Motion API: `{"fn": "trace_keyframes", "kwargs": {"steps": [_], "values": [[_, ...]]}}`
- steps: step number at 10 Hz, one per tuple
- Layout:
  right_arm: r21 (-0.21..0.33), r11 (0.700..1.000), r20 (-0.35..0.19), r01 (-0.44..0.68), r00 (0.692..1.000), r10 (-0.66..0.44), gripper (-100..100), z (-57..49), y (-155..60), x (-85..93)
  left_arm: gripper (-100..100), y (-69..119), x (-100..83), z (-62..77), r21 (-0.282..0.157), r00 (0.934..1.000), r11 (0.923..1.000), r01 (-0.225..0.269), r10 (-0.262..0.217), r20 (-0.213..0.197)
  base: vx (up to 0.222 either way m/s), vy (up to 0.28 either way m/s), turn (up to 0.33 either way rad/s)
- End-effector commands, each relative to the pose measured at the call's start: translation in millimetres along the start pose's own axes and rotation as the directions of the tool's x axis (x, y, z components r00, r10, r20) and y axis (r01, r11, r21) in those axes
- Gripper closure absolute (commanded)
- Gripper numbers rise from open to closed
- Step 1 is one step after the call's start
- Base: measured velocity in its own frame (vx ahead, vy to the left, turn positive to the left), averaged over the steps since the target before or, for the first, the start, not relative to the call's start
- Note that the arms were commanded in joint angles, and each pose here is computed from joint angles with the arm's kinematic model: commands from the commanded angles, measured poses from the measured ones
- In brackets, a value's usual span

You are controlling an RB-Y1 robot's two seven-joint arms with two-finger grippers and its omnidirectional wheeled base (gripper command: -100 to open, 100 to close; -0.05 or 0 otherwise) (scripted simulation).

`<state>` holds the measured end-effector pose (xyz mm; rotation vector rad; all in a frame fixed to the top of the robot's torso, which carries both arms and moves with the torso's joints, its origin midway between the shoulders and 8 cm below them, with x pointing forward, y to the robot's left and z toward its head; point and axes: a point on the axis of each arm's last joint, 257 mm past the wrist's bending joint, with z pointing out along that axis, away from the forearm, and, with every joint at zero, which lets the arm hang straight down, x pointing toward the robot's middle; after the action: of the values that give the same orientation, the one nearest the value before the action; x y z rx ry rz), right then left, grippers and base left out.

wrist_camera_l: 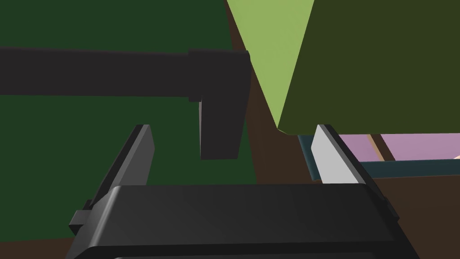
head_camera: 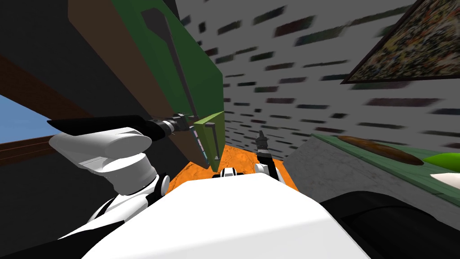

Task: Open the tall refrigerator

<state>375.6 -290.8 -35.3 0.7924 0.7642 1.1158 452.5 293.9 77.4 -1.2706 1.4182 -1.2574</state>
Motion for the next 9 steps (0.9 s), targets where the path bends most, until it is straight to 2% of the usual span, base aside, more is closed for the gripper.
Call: {"fn": "trace_keyframes", "kwargs": {"steps": [1,6,9], "values": [[0.000,1.000,0.000,0.000,1.000,0.000,0,0.0,0.0,0.0,-100,-18.8,6.0,-2.8,0.045,0.9999,0.9990,-0.009,0.010,-0.013,-0.012,0.050,-0.026],[0.000,1.000,0.000,0.000,1.000,0.000,0,0.0,-0.1,-0.1,-100,-23.1,13.7,-9.2,0.014,0.9991,0.9994,-0.031,0.031,-0.030,0.011,0.107,-0.049],[0.000,1.000,0.000,0.000,1.000,0.000,0,0.0,0.0,0.0,-100,-23.8,15.0,-10.3,0.012,0.9989,0.9993,-0.035,0.035,-0.032,-0.005,0.032,-0.011]]}}
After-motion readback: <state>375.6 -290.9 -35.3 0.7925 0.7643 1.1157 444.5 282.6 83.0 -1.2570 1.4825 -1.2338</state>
